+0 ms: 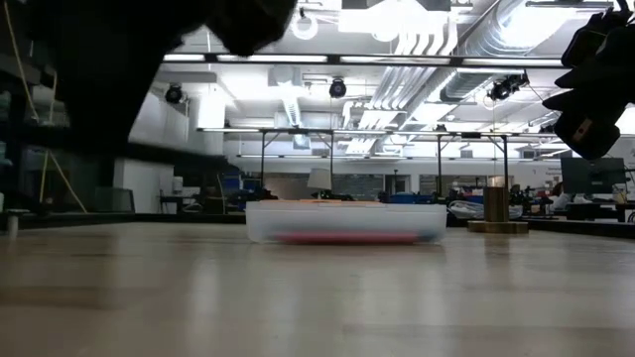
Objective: Pick & place school supplies into a supply box
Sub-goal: Put the black pen into the container
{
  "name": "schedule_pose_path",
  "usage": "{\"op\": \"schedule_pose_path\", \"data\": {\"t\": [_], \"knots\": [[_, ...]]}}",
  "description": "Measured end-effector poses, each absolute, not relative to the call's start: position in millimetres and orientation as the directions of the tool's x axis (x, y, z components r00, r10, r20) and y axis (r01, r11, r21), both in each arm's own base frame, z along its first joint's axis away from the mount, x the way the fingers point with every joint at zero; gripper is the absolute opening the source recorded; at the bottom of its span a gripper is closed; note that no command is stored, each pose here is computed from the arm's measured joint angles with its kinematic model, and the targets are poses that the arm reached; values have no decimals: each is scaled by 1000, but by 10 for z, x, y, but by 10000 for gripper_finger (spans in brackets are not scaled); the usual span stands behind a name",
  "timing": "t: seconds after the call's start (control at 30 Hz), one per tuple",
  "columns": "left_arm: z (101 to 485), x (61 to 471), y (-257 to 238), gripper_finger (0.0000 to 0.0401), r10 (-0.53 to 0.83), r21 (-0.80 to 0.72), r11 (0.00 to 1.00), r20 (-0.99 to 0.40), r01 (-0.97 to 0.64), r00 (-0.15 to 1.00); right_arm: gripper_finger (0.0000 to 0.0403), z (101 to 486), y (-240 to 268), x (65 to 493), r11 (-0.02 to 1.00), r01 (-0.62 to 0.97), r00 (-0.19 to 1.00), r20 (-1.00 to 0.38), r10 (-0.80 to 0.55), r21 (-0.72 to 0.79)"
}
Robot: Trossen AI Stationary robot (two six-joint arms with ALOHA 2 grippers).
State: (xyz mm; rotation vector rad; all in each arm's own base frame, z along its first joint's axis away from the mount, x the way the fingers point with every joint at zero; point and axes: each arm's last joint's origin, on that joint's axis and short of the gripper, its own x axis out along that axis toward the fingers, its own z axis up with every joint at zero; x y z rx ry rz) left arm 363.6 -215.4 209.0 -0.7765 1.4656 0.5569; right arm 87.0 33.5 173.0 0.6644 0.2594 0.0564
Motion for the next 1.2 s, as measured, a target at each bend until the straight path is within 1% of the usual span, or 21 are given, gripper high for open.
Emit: {"op": "schedule_pose_path", "data": {"t": [0.23,0.53,0.63,0.7,0.83,0.97,1.2], "knots": [[2426,3646,-2060,32,-86,-80,690,-996,-720,29,78,1730,336,870,787,31,966,-220,134,616],[2956,3647,-1765,29,73,16,727,-996,-687,54,78,1730,335,870,787,31,966,-220,134,616],[3106,3648,-1682,32,84,-18,750,-989,-661,121,78,1730,335,870,787,31,966,-220,134,616],[3209,3614,-1590,32,109,-16,740,-984,-673,144,78,1730,336,870,787,31,966,-220,134,616],[3445,3506,-1451,27,167,-40,726,-958,-687,232,78,1738,335,873,785,29,969,-212,131,619],[3729,3335,-1339,28,240,-72,711,-910,-699,337,78,1743,335,873,784,27,970,-206,130,620],[4137,3022,-1163,28,342,-143,670,-811,-728,474,78,1744,333,873,789,29,971,-205,124,613]]}}
